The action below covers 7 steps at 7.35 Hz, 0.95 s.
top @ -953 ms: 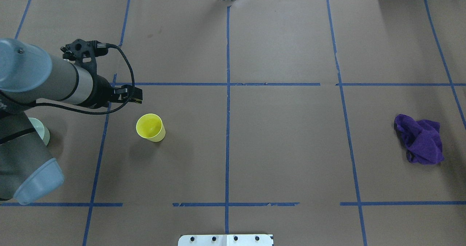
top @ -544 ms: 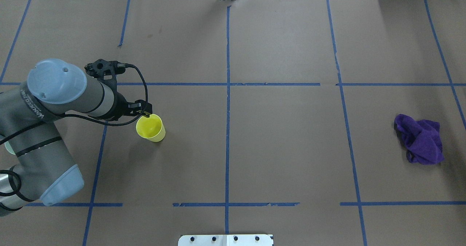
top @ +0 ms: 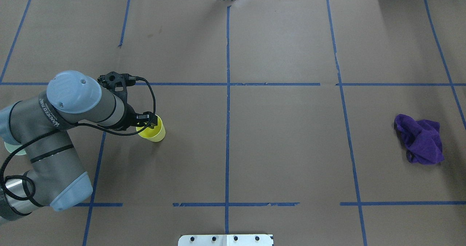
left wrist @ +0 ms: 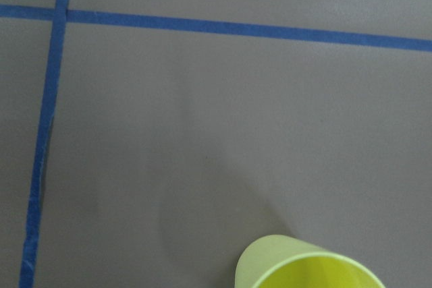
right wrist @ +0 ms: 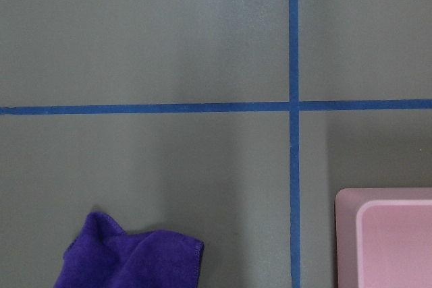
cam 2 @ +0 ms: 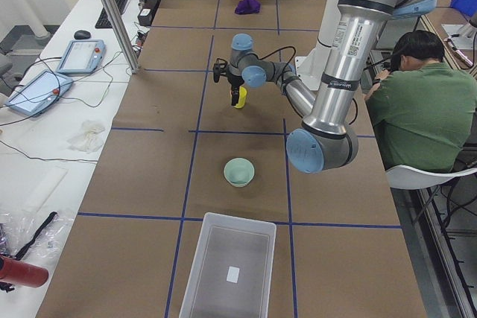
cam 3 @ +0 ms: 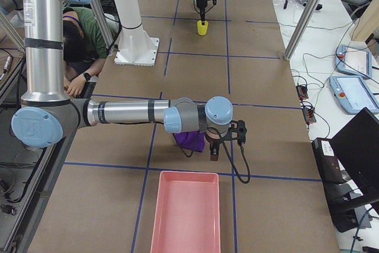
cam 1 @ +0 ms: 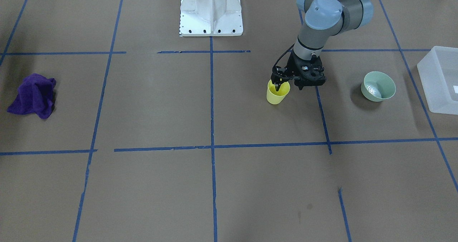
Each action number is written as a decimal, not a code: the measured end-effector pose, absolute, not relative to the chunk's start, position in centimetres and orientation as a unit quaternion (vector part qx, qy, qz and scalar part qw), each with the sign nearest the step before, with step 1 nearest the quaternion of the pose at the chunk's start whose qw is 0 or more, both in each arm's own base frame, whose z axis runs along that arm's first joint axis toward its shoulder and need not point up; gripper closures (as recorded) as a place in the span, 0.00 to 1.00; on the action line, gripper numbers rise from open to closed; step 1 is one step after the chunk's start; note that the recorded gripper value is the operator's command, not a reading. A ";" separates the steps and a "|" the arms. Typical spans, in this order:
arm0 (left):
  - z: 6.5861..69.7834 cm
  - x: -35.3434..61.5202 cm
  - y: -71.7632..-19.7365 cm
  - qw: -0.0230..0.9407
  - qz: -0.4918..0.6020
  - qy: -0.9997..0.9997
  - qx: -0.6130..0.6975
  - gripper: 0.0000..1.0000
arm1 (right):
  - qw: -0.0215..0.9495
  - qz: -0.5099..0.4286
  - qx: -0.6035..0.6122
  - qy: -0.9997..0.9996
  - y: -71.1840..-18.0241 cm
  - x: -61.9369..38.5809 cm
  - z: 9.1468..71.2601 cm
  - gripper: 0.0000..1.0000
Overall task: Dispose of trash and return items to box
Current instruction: 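Reach the left gripper down to the yellow cup, then close the left gripper on the yellow cup rim and lift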
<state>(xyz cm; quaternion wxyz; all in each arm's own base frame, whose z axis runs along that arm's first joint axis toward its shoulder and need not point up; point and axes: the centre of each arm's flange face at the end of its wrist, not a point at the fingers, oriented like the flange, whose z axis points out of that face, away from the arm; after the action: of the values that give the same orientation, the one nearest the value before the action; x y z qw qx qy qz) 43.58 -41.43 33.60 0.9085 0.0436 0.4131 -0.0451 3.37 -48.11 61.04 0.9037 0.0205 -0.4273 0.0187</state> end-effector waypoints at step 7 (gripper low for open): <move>30.9 42.2 -41.1 0.893 -0.032 0.449 0.010 1.00 | 0.902 0.019 0.027 -0.430 -48.1 3.4 60.1 0.00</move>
<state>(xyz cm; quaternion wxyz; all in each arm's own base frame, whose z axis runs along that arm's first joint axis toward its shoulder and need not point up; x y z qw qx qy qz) 42.17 -41.10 30.92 0.8926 0.0097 0.4495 -0.0324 3.36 -48.08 60.09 0.9023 0.0269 -0.4299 0.0193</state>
